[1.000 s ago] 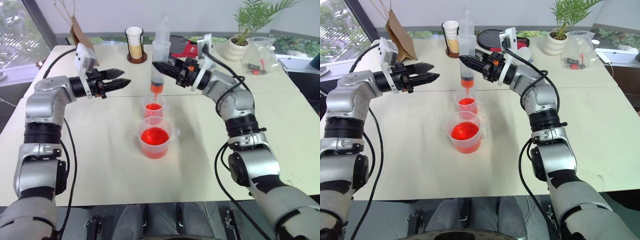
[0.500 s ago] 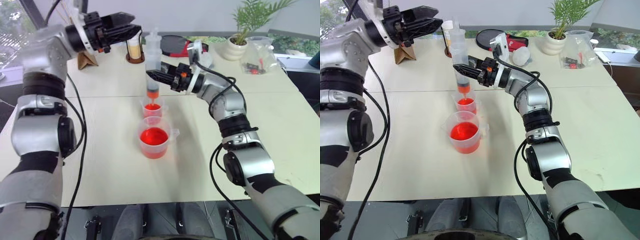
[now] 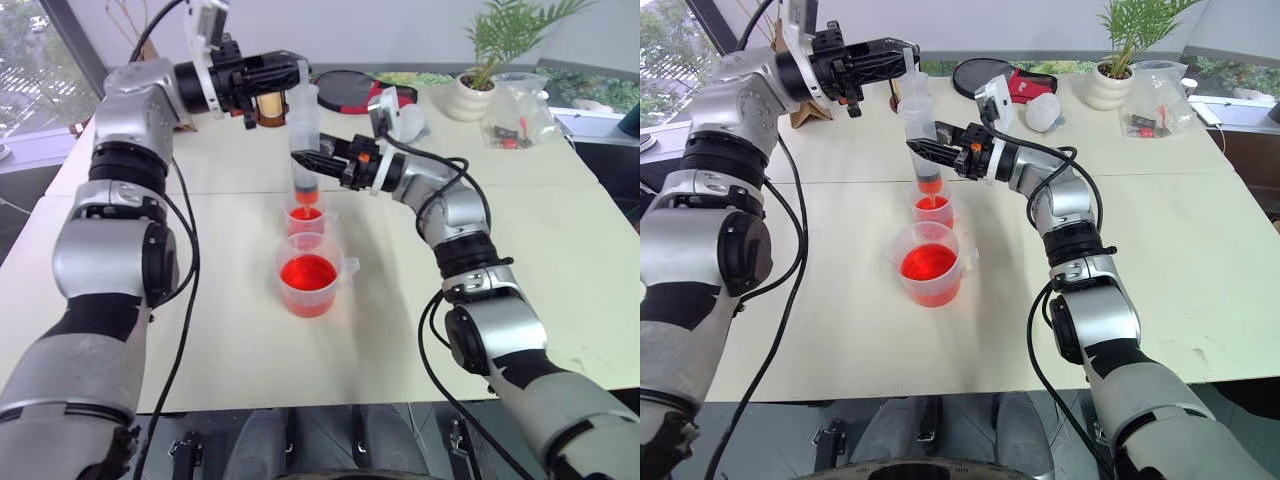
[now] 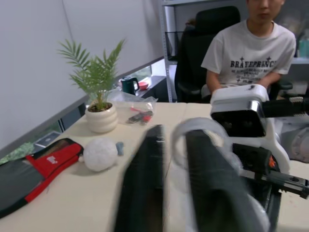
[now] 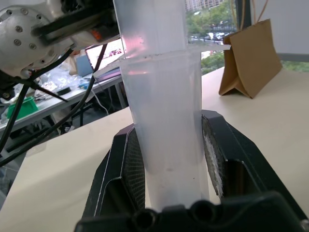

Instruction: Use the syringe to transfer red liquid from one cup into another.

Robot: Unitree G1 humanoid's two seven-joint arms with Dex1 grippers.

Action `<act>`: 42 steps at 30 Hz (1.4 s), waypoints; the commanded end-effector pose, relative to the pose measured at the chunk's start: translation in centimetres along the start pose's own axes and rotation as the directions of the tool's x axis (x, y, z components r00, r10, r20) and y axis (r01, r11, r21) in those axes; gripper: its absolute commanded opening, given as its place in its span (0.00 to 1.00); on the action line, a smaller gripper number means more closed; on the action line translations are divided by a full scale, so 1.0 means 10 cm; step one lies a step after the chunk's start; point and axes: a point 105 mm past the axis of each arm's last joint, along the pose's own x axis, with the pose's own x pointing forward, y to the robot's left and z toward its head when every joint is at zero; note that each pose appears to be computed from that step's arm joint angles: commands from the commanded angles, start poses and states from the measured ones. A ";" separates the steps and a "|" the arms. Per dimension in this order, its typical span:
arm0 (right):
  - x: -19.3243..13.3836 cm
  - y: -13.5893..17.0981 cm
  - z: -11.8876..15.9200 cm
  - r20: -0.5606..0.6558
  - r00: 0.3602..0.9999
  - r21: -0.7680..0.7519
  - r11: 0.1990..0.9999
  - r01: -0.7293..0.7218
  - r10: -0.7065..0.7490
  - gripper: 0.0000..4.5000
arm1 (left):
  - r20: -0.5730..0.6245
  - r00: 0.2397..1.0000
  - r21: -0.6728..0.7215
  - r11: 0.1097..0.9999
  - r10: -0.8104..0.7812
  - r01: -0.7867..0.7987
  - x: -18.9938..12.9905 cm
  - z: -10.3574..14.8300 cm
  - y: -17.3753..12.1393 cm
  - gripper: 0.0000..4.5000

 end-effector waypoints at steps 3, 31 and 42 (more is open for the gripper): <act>0.09 0.09 0.15 0.048 0.998 -0.064 0.997 -0.045 0.048 0.30 | 0.015 0.999 0.043 0.998 -0.045 0.045 0.02 0.17 -0.04 0.01; 0.12 0.06 0.62 0.162 0.986 -0.134 0.991 -0.003 0.024 0.30 | -0.060 0.996 -0.126 0.990 -0.068 0.060 0.15 -0.64 -0.24 0.01; 0.11 0.10 0.63 0.163 0.986 -0.138 0.990 -0.013 0.035 0.30 | 0.039 0.999 -0.176 0.984 -0.020 0.027 0.10 -0.42 -0.14 0.22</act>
